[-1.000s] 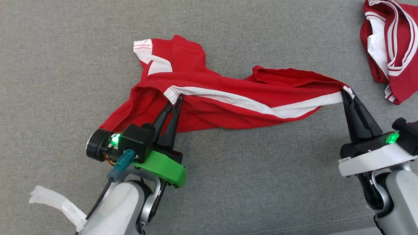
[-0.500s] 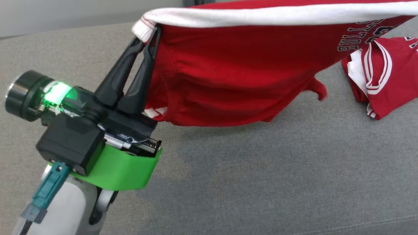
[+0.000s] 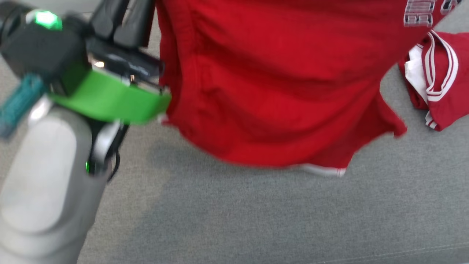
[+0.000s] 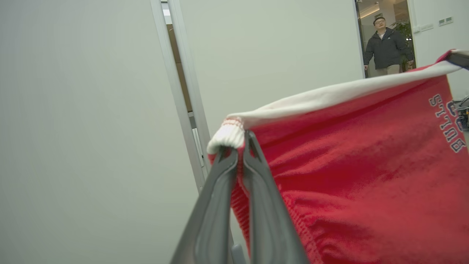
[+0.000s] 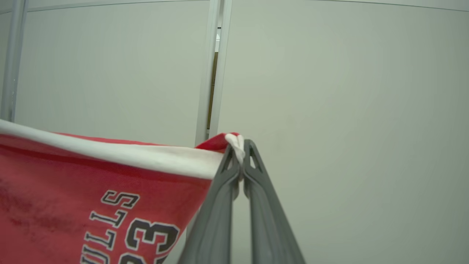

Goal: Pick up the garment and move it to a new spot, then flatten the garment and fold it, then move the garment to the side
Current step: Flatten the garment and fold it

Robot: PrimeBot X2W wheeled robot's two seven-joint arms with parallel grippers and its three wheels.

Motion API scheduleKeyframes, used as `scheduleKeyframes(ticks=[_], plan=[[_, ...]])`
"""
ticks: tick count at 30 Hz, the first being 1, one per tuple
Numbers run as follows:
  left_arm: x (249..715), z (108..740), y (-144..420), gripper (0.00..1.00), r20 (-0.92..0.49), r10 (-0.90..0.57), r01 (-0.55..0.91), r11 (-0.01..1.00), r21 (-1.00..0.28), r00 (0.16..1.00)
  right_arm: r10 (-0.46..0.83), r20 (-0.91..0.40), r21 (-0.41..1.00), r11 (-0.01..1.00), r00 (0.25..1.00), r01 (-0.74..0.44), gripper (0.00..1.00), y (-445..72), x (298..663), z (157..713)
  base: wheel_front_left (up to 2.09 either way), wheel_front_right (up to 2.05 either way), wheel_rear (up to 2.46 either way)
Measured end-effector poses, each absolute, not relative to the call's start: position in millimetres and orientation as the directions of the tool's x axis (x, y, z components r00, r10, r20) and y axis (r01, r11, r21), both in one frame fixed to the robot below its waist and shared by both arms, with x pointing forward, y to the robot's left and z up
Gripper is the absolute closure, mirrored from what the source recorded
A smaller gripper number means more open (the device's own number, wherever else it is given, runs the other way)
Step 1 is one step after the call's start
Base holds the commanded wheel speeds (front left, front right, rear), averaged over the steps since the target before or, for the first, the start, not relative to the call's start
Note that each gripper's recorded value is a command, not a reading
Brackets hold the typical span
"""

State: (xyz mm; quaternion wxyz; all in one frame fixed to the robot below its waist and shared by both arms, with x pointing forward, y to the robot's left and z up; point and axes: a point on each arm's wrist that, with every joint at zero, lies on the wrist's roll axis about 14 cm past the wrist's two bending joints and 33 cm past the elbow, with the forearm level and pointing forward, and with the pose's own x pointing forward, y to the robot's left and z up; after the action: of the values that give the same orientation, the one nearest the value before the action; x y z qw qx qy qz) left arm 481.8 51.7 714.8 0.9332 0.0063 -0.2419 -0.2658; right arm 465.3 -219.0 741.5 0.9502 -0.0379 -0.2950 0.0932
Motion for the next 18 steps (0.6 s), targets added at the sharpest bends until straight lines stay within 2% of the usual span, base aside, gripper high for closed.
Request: scheduleKeyframes(ticks=[6, 11, 14, 18], plan=[[569.1, 705.8, 54.2, 1.00, 0.448, -0.449, 0.469, 0.880, 0.072, 0.773, 0.214, 0.573, -0.086, 0.976, 0.791, -0.202, 1.00, -211.7, 538.1, 752.3, 0.00, 0.00, 0.00], [621.5, 694.4, 66.6, 1.00, 0.455, -0.376, 0.415, 0.910, 0.015, 0.807, 0.224, 0.569, -0.039, 0.968, 0.791, -0.246, 1.00, -191.7, 588.2, 751.3, 0.00, 0.00, 0.00], [642.7, 657.7, 75.3, 1.00, 0.370, -0.334, 0.377, 0.925, -0.047, 0.867, 0.230, 0.504, 0.015, 0.962, 0.833, -0.274, 1.00, -176.9, 609.0, 723.1, 0.00, 0.00, 0.00], [647.2, 575.1, 79.0, 1.00, 0.166, -0.310, 0.334, 0.932, -0.140, 0.936, 0.242, 0.328, 0.103, 0.952, 0.913, -0.289, 1.00, -154.6, 623.1, 645.0, 0.00, 0.00, 0.00]])
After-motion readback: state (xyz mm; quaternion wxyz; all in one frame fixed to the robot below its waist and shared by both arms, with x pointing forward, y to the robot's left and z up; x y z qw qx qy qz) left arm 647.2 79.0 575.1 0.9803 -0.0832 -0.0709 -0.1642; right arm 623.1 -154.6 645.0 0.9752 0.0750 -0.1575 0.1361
